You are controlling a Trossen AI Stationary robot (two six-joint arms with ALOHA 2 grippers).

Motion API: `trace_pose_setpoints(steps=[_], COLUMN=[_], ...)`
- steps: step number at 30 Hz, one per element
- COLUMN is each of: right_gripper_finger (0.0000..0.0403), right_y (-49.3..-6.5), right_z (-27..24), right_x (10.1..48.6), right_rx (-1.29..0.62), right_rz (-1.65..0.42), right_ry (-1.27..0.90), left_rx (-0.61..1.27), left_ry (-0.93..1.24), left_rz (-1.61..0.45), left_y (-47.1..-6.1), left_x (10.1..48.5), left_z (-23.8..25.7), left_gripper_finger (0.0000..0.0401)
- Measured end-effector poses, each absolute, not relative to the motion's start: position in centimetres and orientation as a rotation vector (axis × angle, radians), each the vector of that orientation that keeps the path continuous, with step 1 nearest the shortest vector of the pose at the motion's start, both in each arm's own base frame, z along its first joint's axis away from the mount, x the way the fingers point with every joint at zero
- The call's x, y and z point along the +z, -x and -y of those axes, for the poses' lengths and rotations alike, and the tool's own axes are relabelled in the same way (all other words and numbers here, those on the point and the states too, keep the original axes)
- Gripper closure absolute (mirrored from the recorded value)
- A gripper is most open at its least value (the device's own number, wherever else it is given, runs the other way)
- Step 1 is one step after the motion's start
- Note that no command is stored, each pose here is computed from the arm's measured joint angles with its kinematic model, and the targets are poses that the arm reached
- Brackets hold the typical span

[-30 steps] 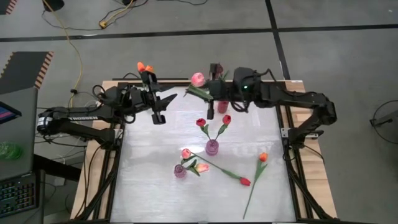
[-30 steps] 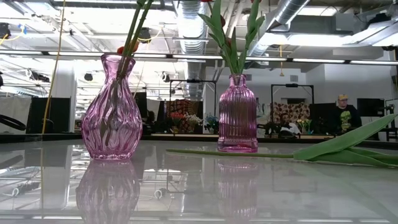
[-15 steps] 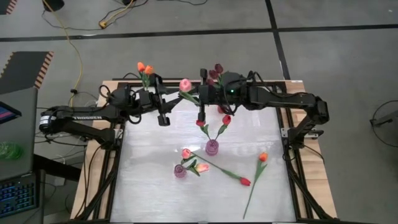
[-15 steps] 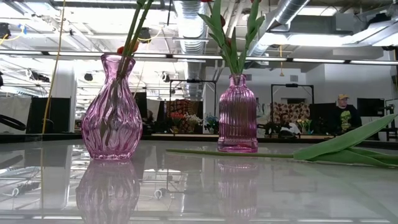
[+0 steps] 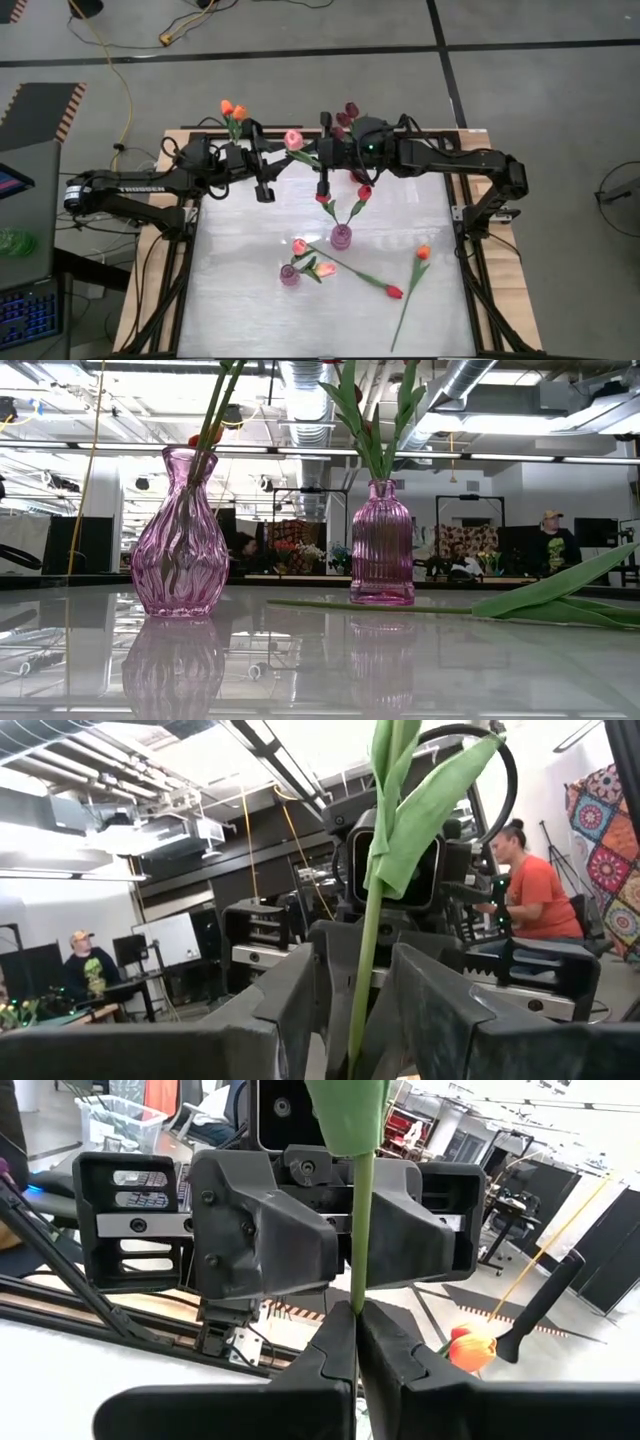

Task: Sort flowers into vase by color
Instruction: Put the pink flower into the bottom purple vase

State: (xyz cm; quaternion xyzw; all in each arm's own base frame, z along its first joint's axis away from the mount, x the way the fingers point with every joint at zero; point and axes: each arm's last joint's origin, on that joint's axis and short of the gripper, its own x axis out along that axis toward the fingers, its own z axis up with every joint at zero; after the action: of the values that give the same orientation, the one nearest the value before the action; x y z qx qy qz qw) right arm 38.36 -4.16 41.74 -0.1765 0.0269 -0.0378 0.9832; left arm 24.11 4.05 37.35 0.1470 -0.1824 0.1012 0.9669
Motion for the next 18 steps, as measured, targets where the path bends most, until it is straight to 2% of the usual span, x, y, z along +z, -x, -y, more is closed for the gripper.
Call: trace_pose_setpoints(steps=[4,11,18], right_gripper_finger=[0.0371,0.0368,0.0332], right_y=[-38.36,-38.36,-38.38], right_z=[4.16,4.18,3.92], right_x=[41.75,41.79,41.80], right_rx=[-0.076,-0.077,-0.093], right_rz=[-0.054,-0.050,-0.053], right_ry=[0.356,0.357,0.363], left_rx=[0.205,0.205,0.203], left_ry=[-0.297,-0.297,-0.281], left_rz=[0.371,0.371,0.373], left_y=[-24.10,-24.10,-24.10], left_x=[37.37,37.37,37.38], left_z=[-4.05,-4.04,-4.06], left_gripper_finger=[0.0305,0.0388,0.0397])
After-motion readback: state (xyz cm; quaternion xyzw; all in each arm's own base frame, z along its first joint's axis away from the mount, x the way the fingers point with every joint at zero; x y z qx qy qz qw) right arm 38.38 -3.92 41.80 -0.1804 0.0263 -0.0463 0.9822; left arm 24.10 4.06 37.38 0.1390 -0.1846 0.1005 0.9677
